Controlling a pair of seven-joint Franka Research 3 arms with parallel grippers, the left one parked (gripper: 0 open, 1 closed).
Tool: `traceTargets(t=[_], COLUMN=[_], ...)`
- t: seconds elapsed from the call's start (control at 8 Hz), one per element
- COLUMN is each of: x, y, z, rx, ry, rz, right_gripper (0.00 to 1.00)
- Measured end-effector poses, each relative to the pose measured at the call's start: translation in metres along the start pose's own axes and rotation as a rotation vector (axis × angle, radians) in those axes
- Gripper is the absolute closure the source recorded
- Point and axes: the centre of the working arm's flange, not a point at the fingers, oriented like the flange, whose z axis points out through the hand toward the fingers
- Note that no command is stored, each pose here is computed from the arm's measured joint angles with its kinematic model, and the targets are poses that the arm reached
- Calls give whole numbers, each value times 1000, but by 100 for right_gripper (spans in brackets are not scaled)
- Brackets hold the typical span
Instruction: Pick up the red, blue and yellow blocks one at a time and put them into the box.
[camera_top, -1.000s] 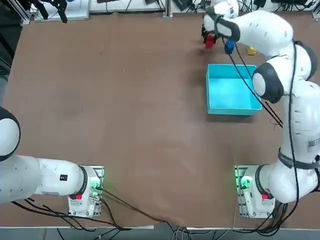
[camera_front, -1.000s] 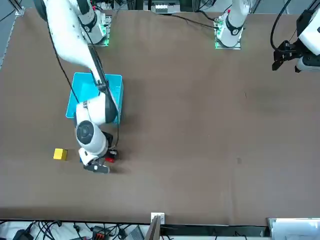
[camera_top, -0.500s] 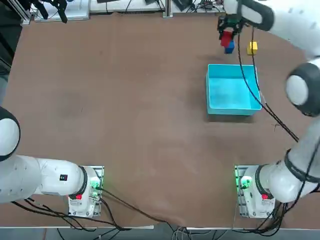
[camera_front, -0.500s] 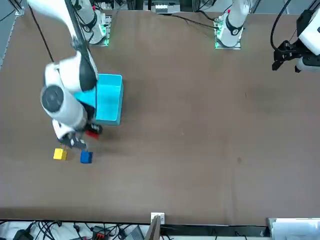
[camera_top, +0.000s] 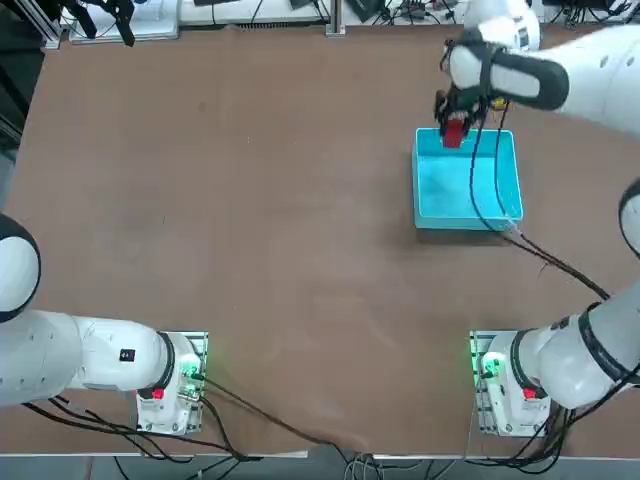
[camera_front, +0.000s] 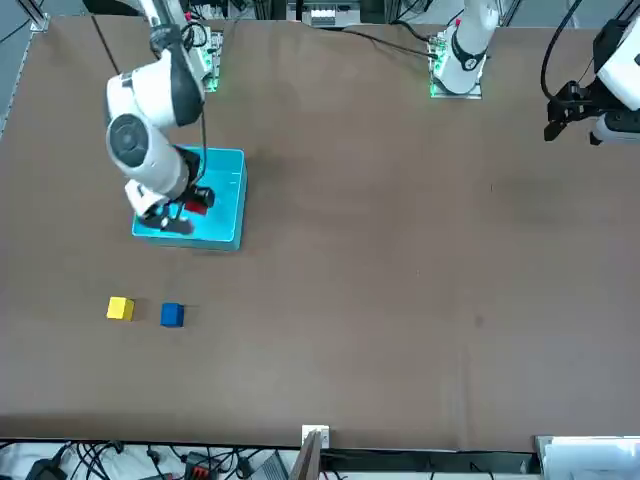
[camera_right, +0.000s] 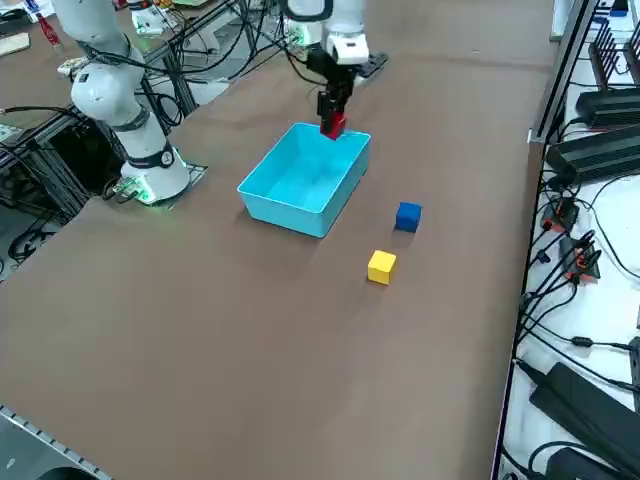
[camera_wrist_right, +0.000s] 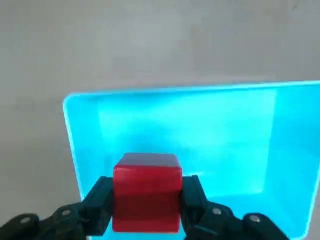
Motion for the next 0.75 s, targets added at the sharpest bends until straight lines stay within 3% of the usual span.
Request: traceTargets(t=[0.38,0.75], x=[-34,-46], y=[5,-9], z=[53,77], rx=[17,14], ry=[39,49], rz=[-111,-156], right_gripper=[30,30])
